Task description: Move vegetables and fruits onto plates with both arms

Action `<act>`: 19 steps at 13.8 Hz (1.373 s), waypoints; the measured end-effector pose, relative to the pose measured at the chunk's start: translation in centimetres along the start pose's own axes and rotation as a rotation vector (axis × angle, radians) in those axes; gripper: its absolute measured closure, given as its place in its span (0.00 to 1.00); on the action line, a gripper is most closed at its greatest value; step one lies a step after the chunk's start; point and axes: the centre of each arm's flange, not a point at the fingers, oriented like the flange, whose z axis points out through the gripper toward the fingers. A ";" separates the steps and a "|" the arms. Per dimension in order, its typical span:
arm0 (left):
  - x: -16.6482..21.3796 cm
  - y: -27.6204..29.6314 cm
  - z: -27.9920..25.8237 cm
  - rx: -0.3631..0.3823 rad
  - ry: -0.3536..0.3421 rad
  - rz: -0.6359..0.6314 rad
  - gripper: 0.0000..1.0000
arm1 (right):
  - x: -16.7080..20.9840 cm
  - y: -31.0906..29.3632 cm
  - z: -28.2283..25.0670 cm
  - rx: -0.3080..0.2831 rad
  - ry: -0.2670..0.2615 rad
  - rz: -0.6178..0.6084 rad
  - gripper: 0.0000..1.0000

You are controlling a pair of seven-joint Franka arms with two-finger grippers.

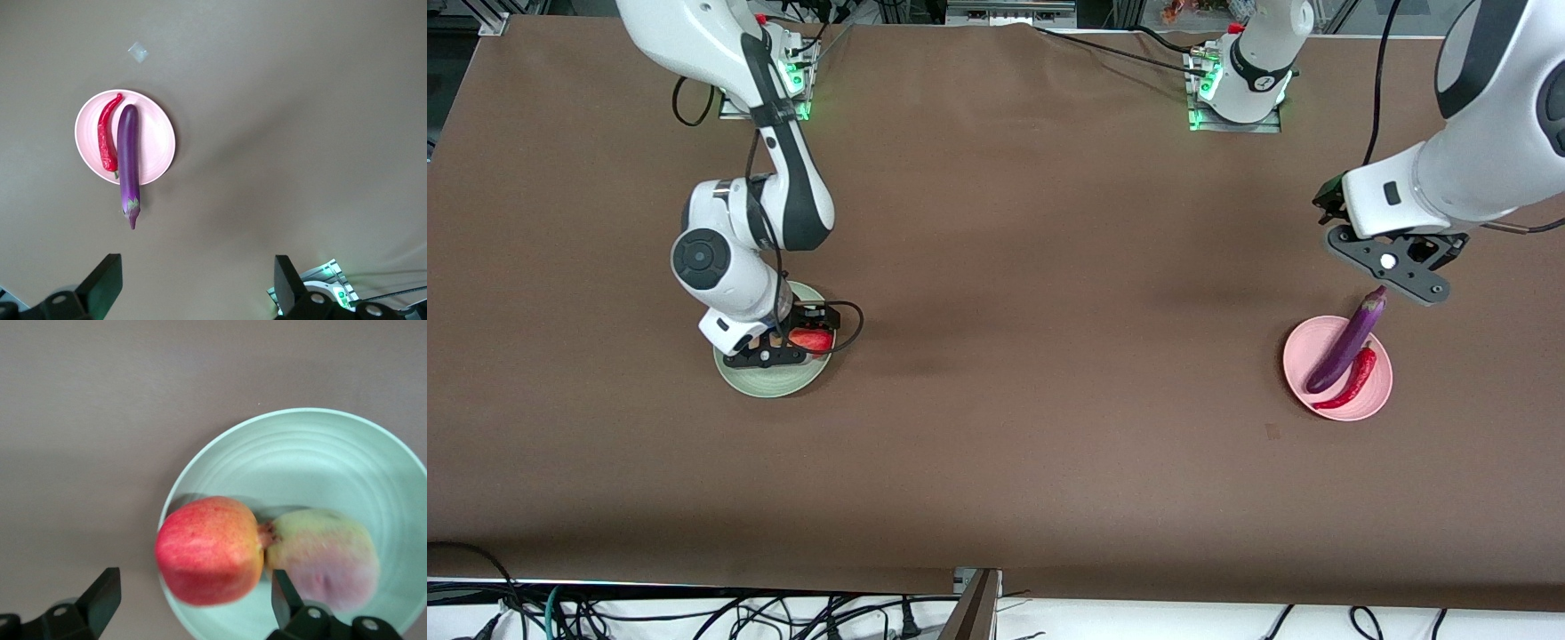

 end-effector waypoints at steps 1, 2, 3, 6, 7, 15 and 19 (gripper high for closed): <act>0.2 -0.8 -0.1 0.014 0.029 -0.018 0.00 | 0.3 0.4 -2.3 0.016 0.001 0.007 0.00; 0.3 -1.8 -0.4 0.029 0.075 -0.043 0.00 | 0.7 1.2 -4.9 0.032 0.004 0.014 0.00; 0.2 -2.7 -0.6 0.028 0.121 -0.088 0.00 | 1.0 2.1 -7.5 0.046 -0.004 0.022 0.00; -2.5 -3.7 -0.1 -0.028 0.190 -0.339 0.00 | 0.9 3.2 -15.0 0.066 -0.071 0.015 0.00; -3.2 -3.5 0.0 -0.029 0.201 -0.378 0.00 | 0.6 3.3 -17.2 0.057 -0.078 0.001 0.00; -5.1 -3.1 -0.8 -0.031 0.220 -0.437 0.00 | -7.0 8.1 -30.2 0.034 -0.080 -0.052 0.00; -5.1 -2.8 -1.0 -0.052 0.219 -0.447 0.00 | -6.7 7.2 -28.8 0.013 -0.104 -0.065 0.00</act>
